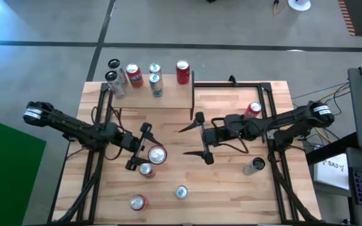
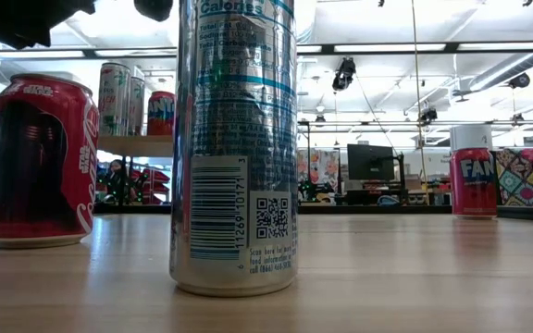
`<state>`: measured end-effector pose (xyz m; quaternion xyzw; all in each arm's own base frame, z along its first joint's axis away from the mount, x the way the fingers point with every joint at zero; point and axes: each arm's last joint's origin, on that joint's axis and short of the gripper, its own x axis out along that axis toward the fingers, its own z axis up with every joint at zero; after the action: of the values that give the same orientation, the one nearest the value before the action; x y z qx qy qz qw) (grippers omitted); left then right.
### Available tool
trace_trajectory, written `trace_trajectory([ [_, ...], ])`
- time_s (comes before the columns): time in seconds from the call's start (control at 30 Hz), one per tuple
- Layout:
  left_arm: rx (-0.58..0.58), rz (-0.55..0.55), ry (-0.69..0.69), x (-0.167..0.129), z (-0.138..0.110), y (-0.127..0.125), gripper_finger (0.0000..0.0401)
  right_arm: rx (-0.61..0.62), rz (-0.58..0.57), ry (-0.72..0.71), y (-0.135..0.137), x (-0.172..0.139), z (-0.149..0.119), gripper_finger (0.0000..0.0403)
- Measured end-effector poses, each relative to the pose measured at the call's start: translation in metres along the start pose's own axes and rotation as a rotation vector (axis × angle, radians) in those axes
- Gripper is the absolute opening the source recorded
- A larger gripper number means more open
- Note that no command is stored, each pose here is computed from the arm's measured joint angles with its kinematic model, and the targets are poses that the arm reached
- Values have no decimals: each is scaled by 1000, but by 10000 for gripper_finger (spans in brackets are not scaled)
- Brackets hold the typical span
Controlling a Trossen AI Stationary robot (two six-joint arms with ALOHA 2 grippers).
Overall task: Place canned beverage on shelf
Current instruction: Put the red black soda can on the shelf aligned with the other red black soda can
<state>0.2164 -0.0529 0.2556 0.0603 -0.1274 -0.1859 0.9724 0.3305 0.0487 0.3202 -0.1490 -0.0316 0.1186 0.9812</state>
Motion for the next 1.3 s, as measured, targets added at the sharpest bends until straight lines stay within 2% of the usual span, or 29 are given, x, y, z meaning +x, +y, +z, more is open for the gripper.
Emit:
trace_trajectory([
  [0.33,-6,-1,33,13,-7,1,285,52,106,-18,0,37,-2,368],
  [0.53,-8,5,43,15,-9,2,285,51,167,-27,1,47,-5,368],
  [0.7,-10,51,53,15,-10,3,292,40,182,-44,0,56,-3,367],
  [0.83,-11,75,69,17,-13,4,304,25,178,-50,-3,66,-3,348],
  [1.0,-10,79,81,20,-17,4,310,24,197,-37,-7,73,-5,288],
  [1.3,-44,110,77,18,-12,6,320,92,205,-45,-16,71,-4,288],
])
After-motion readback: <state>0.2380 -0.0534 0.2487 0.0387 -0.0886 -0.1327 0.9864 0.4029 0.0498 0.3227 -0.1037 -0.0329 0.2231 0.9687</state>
